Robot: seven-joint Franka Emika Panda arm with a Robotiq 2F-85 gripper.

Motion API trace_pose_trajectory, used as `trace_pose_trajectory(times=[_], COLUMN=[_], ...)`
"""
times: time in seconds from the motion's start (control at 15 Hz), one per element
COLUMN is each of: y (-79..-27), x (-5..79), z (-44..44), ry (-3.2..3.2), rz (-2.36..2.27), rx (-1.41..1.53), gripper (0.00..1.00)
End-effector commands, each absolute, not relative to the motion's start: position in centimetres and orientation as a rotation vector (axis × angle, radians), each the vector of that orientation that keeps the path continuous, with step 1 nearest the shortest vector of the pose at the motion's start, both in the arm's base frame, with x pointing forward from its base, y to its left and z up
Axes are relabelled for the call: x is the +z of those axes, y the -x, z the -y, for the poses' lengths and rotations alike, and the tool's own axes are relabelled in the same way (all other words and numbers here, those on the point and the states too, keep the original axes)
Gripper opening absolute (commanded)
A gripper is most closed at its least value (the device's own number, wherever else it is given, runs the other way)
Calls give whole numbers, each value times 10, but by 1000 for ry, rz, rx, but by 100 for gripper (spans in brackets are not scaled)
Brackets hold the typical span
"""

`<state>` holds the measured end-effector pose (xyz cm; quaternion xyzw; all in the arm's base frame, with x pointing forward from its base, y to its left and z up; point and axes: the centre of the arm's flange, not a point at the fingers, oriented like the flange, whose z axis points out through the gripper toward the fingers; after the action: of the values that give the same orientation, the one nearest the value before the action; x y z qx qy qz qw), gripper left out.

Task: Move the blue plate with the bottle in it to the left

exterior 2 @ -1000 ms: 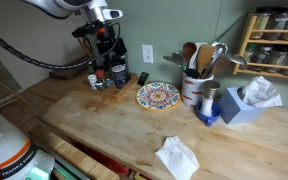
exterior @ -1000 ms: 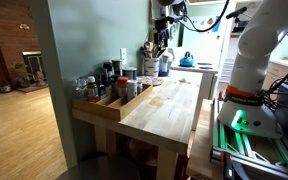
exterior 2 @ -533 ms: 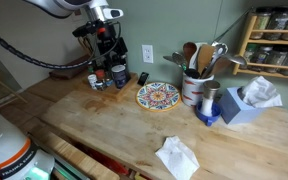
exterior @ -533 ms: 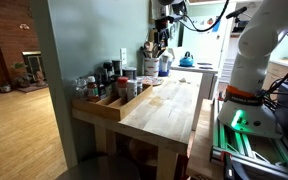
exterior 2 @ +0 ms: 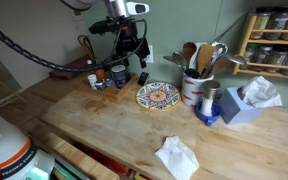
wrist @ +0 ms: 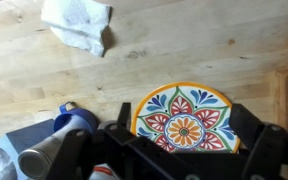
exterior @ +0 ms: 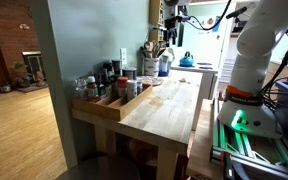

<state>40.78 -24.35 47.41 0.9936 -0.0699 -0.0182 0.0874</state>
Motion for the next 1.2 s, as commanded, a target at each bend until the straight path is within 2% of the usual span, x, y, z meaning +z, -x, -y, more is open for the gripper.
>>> trace_pose_trajectory(times=[0.0,0.33,0.8,0.87,1.13], y=[-395,-378,-365,-353,-356], x=[453,411,340,362,340], z=[303,369,462,425,444], ry=[-3040,-3027,-3120,-3059,-3091], rz=[35,-255,-206,-216,-192], rx=[-101,68,240,244,237], gripper=[100,100,100,100,100])
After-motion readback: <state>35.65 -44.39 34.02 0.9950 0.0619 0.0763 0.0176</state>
